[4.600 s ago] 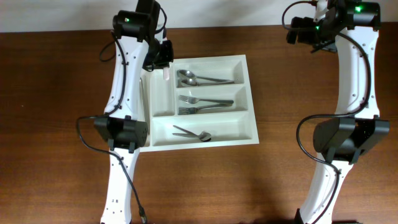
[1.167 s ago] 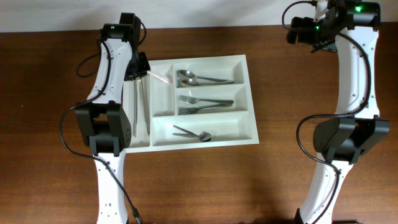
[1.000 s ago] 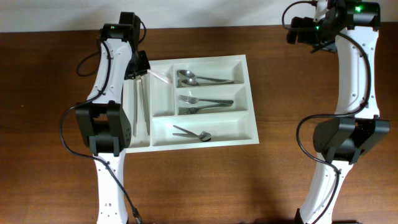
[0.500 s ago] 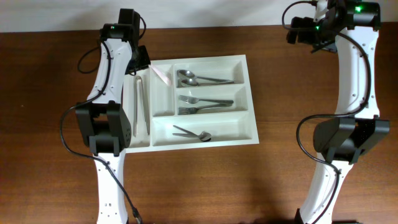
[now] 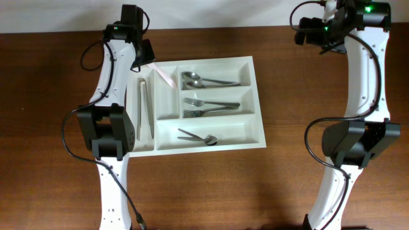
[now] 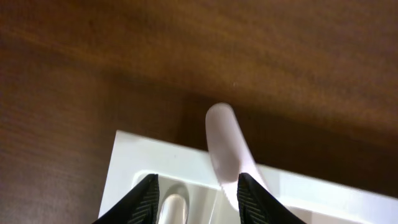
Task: Pack container
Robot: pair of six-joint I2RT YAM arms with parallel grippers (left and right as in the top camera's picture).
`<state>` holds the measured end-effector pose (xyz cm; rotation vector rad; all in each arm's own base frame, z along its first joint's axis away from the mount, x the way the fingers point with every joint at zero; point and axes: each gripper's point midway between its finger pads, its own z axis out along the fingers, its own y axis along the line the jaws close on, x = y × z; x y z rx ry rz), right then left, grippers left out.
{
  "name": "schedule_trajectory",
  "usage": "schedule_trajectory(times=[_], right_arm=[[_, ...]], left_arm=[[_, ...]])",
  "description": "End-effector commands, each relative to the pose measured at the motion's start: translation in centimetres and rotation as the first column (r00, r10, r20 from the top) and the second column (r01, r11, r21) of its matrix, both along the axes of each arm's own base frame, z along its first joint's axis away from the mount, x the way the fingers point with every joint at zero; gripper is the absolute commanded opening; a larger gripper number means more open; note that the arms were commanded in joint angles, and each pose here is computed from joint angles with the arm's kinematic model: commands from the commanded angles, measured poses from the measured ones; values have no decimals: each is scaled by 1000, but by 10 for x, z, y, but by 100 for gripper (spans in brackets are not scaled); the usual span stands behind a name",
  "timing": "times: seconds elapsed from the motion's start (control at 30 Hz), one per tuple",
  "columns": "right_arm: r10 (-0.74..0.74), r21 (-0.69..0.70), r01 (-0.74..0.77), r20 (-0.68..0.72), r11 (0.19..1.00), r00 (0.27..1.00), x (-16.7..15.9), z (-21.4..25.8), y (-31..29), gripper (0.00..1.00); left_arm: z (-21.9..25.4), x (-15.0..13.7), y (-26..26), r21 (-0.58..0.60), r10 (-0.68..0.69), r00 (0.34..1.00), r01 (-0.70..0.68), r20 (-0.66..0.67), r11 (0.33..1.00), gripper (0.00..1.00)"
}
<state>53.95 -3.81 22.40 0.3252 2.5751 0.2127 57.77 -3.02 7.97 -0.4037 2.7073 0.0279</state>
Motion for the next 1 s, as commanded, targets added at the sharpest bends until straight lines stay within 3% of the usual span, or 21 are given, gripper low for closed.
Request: schedule_trajectory(times=[0.0,0.47,0.97], right_arm=[[-8,-1,8,-9,1000,1000,0,-4,-2,99],[-8,-1,8,-9,1000,1000,0,-4,-2,99],[-8,-1,8,-9,1000,1000,0,-4,-2,99]], left_arm=[[23,7,7,22,-1,998,-1,63,1000,43],[-36,7,1,6,-11,1000,12,-25,1000,42],[-32,20,-2,-11,-17,999,17,30,1000,42]])
